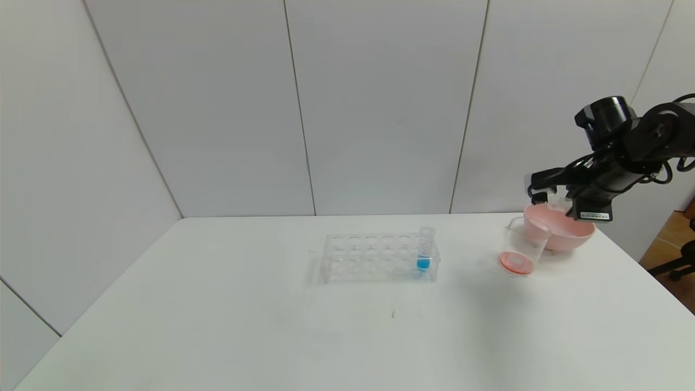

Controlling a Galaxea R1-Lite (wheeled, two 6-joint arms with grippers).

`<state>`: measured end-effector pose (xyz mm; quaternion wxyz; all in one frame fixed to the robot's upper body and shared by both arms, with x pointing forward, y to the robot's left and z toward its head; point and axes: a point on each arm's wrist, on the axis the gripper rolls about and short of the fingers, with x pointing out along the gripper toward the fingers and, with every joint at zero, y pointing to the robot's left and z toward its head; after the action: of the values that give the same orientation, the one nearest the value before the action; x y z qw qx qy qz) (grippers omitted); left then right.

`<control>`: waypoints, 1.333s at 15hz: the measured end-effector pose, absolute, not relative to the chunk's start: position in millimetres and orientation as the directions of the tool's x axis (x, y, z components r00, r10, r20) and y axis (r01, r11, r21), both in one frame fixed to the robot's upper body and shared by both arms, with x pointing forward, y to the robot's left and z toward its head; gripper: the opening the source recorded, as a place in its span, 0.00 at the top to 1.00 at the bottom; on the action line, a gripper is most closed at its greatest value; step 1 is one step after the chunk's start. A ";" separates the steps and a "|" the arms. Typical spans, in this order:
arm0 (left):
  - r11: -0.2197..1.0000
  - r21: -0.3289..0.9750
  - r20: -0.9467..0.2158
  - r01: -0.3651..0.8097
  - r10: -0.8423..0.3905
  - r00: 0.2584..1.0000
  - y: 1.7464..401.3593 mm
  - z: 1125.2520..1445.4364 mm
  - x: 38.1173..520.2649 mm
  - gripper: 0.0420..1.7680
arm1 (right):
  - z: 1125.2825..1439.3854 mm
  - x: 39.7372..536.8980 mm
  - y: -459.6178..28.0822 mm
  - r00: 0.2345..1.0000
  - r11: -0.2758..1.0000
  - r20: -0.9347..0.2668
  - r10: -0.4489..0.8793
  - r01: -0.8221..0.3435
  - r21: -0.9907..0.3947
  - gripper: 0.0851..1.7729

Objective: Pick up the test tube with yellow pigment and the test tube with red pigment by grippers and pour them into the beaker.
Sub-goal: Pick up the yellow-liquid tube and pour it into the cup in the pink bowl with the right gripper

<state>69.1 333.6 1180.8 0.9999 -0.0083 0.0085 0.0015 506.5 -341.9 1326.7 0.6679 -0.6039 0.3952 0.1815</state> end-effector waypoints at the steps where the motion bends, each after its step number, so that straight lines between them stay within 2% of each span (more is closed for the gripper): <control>1: 1.000 -0.017 -0.017 -0.003 0.003 1.000 333.6 1180.8 69.1 0.03 | 1327.2 507.1 -341.2 0.623 0.191 -0.738 -0.259 -0.716 -0.672 0.76; 14: 1.000 -0.017 -0.017 -0.003 0.003 1.000 333.6 1180.7 69.1 0.03 | 1324.8 512.2 -324.4 0.631 0.090 -0.694 -0.346 -0.714 -0.694 0.76; 20: 1.000 -0.017 -0.017 -0.003 0.003 1.000 333.6 1180.7 69.1 0.03 | 1325.9 513.7 -314.7 0.629 0.015 -0.642 -0.439 -0.709 -0.705 0.76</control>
<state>69.1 333.6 1180.7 0.9999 -0.0083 0.0087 0.0015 513.7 -314.7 1325.9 0.5793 -0.6919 0.4148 0.1167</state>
